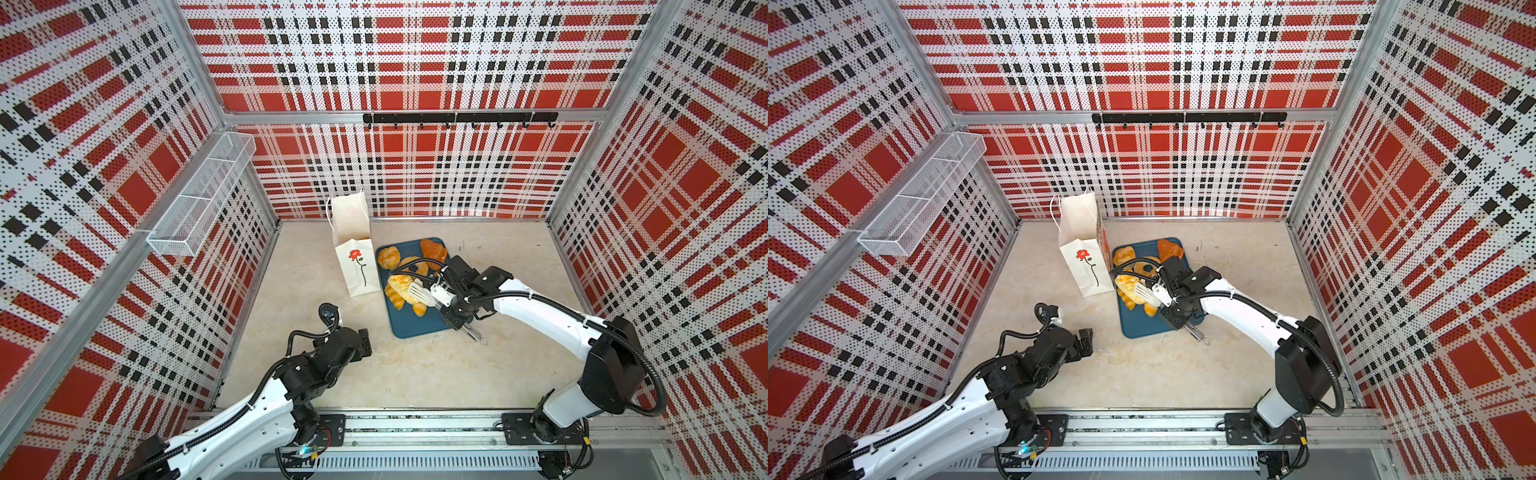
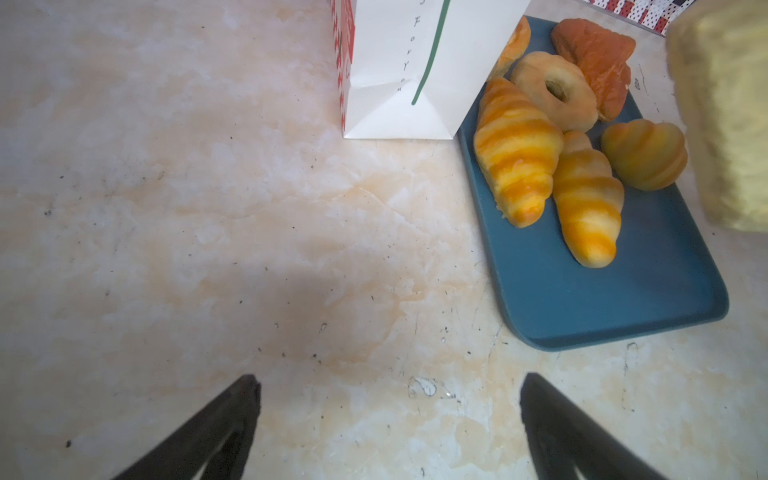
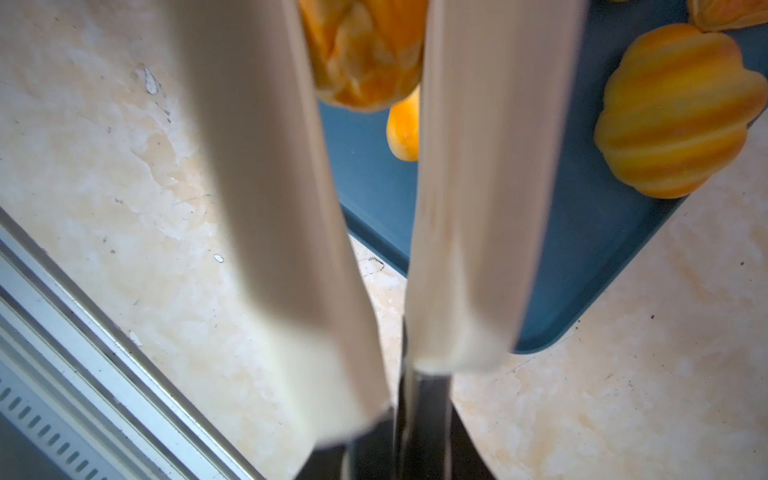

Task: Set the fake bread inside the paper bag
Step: 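Carry the roll with the right gripper over the white paper bag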

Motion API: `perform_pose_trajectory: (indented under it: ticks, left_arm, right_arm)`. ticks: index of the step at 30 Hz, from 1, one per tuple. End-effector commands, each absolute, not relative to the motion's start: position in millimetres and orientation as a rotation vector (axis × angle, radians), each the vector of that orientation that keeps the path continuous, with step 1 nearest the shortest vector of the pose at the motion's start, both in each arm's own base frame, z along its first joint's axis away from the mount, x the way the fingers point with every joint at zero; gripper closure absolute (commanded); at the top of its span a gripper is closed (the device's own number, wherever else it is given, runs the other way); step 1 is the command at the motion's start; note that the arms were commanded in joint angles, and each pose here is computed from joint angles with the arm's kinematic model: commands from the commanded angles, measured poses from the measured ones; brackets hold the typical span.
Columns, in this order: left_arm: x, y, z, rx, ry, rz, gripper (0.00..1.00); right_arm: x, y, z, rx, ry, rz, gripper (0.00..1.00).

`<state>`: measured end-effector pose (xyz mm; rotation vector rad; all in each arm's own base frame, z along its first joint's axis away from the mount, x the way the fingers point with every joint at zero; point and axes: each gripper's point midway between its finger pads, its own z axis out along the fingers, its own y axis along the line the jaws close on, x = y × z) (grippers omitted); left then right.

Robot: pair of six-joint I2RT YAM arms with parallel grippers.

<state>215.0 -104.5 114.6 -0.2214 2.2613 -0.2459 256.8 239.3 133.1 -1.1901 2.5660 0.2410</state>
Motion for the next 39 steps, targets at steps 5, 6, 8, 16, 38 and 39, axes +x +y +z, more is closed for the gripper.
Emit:
perform_pose_trajectory:
  ticks: [5,6,8,16,38,39]
  left_arm:
    - [223,-98,136,-0.248,2.218,-0.275,0.01]
    - [224,-98,137,-0.250,2.219,-0.276,0.01]
    - [224,-97,136,-0.251,2.225,-0.274,0.01]
    - [226,-94,136,-0.265,2.234,-0.278,0.01]
    - [235,-108,130,-0.207,2.270,-0.315,0.01]
    - [236,-109,130,-0.197,2.273,-0.316,0.01]
  right_arm:
    - [266,267,177,-1.136,2.411,0.430,0.74]
    - [267,270,180,-1.133,2.399,0.444,0.74]
    - [268,276,188,-1.127,2.377,0.477,0.74]
    - [277,298,213,-1.116,2.302,0.588,0.74]
    - [325,362,277,-1.054,2.145,0.769,0.72]
    - [328,364,278,-1.052,2.141,0.771,0.72]
